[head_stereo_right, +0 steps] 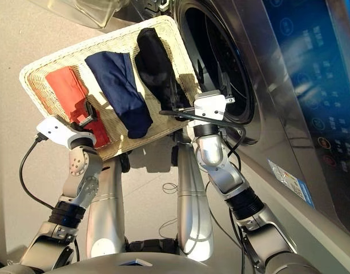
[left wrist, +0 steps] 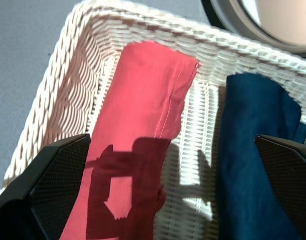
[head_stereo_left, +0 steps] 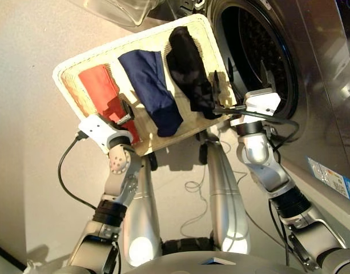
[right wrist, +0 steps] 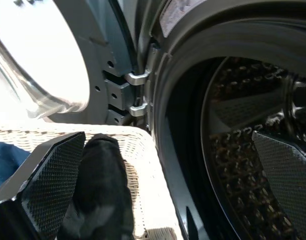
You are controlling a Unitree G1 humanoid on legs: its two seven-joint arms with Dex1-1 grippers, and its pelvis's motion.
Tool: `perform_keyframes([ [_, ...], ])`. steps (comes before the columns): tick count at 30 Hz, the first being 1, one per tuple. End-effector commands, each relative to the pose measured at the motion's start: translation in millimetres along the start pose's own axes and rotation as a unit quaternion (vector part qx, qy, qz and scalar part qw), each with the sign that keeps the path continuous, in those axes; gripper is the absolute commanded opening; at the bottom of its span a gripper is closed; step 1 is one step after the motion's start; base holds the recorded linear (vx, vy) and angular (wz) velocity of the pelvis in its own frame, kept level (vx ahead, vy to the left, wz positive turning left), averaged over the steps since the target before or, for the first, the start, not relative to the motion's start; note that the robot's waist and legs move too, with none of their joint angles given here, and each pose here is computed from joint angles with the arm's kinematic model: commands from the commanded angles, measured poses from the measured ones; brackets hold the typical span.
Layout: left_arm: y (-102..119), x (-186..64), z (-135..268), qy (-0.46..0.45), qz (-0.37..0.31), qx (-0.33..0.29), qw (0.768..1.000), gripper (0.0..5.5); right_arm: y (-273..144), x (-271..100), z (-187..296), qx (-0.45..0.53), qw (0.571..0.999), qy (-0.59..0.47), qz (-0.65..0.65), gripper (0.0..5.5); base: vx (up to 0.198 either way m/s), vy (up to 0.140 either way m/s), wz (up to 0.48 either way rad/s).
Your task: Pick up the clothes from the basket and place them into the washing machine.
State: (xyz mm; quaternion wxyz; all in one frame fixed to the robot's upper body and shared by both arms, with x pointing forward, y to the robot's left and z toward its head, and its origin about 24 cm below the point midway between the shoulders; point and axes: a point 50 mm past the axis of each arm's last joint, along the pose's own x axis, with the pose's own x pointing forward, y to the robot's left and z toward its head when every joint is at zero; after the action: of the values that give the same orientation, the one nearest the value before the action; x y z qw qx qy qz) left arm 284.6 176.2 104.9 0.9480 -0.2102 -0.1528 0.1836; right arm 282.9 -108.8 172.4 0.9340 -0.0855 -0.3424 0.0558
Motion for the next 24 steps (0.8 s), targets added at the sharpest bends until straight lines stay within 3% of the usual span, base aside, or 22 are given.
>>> perform_keyframes([
  [1, 6.0, -5.6, 16.5, -0.043, -0.004, 0.001, 0.999, 5.50, -3.0, 1.6, 33.5, 0.010, 0.996, -0.083, 0.001, 5.50, 0.112, 0.014, -0.001],
  [9, 4.8, 13.0, -3.3, 0.002, 0.009, 0.002, 1.000, 5.50, -2.2, 2.0, 28.3, 0.018, 0.997, -0.069, -0.002, 5.50, 0.026, 0.003, 0.002],
  [24, 8.9, 63.7, -29.8, 0.061, 0.067, 0.090, 0.992, 5.50, 17.3, 3.3, 33.0, 0.075, 0.993, -0.076, 0.040, 5.50, 0.000, 0.000, 0.000],
])
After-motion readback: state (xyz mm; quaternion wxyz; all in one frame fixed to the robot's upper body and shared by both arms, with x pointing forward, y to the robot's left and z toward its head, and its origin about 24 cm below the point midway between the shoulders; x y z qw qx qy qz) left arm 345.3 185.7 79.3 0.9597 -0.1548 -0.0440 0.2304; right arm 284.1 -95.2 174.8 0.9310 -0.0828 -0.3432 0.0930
